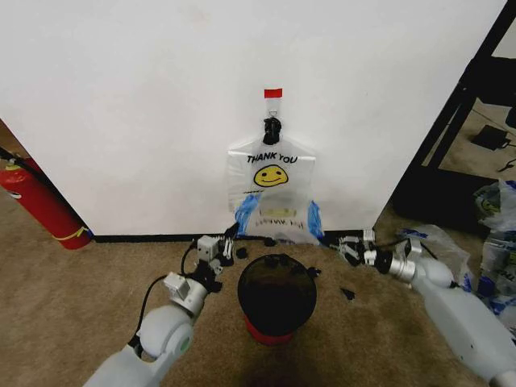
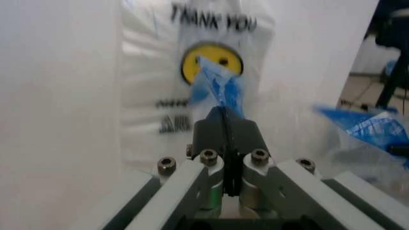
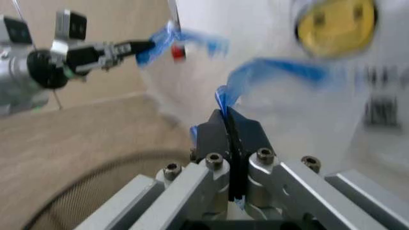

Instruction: Pick up the garbage bag from the wall and place it over the trash bin.

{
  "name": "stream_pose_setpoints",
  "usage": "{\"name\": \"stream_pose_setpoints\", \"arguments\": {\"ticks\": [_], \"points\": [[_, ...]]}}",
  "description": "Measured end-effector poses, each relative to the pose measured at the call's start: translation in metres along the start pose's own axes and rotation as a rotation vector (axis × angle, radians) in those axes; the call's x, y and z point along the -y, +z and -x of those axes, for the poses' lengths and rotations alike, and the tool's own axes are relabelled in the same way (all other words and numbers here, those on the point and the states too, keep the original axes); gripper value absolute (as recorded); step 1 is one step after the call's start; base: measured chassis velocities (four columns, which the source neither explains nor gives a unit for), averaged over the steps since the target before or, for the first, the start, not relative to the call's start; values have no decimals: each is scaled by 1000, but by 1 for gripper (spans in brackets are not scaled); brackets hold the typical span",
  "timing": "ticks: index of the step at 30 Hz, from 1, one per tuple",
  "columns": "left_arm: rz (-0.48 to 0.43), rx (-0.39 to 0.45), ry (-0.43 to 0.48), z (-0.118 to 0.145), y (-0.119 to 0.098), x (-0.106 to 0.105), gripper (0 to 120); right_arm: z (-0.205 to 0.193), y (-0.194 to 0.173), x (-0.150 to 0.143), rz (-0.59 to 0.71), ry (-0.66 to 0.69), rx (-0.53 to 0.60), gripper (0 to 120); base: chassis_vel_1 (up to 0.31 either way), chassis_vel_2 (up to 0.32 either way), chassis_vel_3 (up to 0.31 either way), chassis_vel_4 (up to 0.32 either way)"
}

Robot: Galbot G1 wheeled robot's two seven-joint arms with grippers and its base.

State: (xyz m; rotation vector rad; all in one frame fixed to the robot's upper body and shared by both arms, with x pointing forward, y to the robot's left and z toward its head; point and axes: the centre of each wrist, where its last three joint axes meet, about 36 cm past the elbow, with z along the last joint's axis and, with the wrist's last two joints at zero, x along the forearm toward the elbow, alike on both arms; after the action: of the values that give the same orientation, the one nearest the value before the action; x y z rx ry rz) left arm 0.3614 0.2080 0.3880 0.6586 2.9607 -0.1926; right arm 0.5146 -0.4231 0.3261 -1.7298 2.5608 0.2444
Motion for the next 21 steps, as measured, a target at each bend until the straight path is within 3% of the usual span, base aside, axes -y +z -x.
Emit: {"name": "stream_pose_setpoints", "arguments": {"ticks": [7,13,21], "points": [[-5,113,6,-13,-41,17,0,30,-26,-28,-99,42,157,0,0,0,0,0],[-18,241,11,-42,-91,45,0,64,-71,-83,-198,-86,262,0,0,0,0,0],[-40,305,-10,-61,-120,64,0,74,-106,-114,-264,-118,331,0,0,0,0,0]]}}
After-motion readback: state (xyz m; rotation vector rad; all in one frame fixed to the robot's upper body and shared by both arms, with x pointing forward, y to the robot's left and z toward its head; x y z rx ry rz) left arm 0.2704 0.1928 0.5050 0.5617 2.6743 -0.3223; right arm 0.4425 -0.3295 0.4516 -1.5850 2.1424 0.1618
